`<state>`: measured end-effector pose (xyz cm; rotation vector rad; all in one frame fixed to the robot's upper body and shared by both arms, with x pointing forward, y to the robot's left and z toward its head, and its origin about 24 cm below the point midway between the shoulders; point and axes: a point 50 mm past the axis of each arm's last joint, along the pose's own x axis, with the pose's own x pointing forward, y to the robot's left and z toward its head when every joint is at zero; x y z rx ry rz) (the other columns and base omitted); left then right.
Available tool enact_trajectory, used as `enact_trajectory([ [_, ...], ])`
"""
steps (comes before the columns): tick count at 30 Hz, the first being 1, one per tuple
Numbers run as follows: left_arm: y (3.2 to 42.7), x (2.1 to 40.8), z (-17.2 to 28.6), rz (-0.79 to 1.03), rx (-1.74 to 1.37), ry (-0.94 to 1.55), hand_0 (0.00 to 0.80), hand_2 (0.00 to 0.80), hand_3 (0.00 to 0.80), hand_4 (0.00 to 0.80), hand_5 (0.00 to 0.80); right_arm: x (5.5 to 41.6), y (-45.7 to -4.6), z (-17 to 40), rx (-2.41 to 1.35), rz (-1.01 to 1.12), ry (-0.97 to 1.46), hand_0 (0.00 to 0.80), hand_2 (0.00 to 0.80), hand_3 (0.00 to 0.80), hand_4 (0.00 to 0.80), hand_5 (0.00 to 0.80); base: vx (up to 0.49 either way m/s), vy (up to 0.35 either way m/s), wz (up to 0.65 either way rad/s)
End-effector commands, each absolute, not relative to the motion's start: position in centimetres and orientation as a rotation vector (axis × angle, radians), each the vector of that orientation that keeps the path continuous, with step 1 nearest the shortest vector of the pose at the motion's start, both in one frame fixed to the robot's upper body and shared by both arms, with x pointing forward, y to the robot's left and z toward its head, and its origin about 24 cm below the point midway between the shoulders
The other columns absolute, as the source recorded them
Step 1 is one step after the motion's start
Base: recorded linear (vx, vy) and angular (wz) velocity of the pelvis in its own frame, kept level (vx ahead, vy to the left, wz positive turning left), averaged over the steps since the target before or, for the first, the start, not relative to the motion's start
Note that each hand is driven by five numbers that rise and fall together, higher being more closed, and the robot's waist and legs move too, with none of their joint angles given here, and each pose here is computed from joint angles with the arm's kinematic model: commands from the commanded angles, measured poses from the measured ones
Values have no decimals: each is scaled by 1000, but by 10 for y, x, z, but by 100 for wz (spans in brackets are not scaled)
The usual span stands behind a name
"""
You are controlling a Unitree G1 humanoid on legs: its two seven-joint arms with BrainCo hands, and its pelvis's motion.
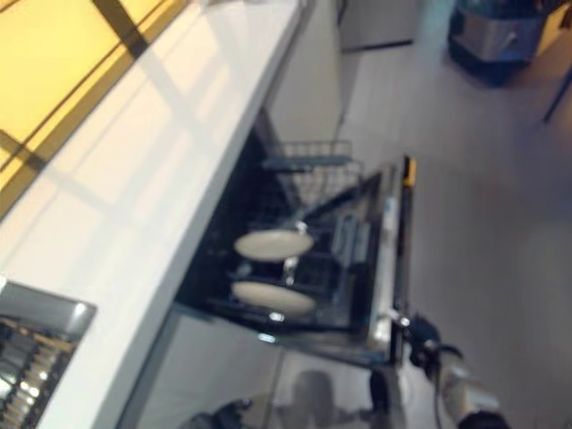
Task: Take plates into dishwasher
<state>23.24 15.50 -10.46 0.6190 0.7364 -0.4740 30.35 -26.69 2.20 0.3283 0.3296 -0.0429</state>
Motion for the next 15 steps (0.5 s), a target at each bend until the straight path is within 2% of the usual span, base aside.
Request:
enact_trajectory([
  [1, 174, 223, -112, -470, 689, 798, 0, 0, 0, 0, 0, 310, -140, 17, 487, 425, 354, 0, 0, 0, 0, 0, 41, 10, 3],
  [15, 183, 206, -121, -458, 701, 854, 0, 0, 0, 0, 0, 302, -76, 29, 499, 658, 357, 0, 0, 0, 0, 0, 20, 18, 6],
])
